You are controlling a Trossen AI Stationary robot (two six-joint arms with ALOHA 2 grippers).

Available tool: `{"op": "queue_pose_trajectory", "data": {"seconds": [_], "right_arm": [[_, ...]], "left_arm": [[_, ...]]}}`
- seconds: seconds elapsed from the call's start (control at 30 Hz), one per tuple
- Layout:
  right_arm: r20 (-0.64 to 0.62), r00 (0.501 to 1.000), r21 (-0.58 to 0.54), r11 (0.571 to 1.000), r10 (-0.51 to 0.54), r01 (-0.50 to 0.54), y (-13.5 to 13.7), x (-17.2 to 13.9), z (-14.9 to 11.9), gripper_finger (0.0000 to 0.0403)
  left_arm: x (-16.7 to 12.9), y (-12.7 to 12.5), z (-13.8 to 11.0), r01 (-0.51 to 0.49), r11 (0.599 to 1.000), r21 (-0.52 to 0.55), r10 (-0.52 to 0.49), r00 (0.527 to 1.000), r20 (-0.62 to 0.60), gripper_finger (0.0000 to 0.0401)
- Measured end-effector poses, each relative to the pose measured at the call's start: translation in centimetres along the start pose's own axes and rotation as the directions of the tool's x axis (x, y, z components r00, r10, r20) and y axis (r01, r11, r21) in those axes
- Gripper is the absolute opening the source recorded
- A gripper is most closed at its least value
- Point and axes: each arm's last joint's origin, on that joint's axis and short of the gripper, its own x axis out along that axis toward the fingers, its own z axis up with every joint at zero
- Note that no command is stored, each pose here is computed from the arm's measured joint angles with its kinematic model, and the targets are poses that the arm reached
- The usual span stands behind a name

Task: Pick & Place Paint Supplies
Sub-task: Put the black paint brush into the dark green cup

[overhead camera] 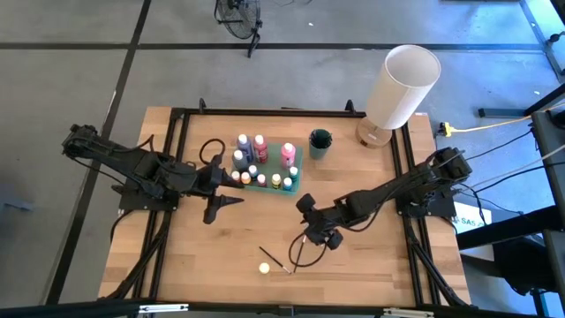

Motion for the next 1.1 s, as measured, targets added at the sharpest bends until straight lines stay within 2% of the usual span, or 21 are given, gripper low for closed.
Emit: {"op": "queue_pose_trajectory", "data": {"seconds": [0.17,0.4,0.57,0.67,0.77,0.87,1.1], "right_arm": [[0.026,0.997,-0.01,0.997,0.076,-0.075,0.5,-0.1,0.1,0.0156],[-0.029,0.991,-0.043,0.99,0.133,-0.134,0.9,0.1,-0.5,0.0156],[-0.003,0.983,-0.117,0.976,0.182,-0.181,1.0,0.2,-0.5,0.0156],[0.019,0.975,-0.111,0.969,0.223,-0.219,1.1,0.1,-0.4,0.0156],[-0.009,0.976,-0.096,0.971,0.219,-0.218,1.2,0.1,-0.6,0.0156],[-0.022,0.984,-0.087,0.98,0.179,-0.181,0.8,0.2,-0.7,0.0156],[0.0,0.986,-0.085,0.983,0.165,-0.164,0.7,0.2,-0.5,0.0156]], "left_arm": [[0.0,0.2,0.1,-0.056,0.997,-0.047,0.057,0.998,0.024,0.0182],[0.4,0.3,0.1,-0.137,0.987,-0.088,0.141,0.989,0.04,0.0182],[1.2,0.3,-0.1,-0.242,0.966,-0.093,0.248,0.967,0.054,0.0182],[2.1,0.1,0.0,-0.282,0.949,-0.141,0.295,0.952,0.08,0.0182],[3.2,-0.3,0.1,-0.271,0.945,-0.185,0.292,0.951,0.099,0.0182],[4.0,-0.5,-0.1,-0.277,0.944,-0.177,0.296,0.951,0.088,0.0182],[4.9,-0.7,-0.3,-0.283,0.946,-0.157,0.298,0.951,0.083,0.0182]]}}
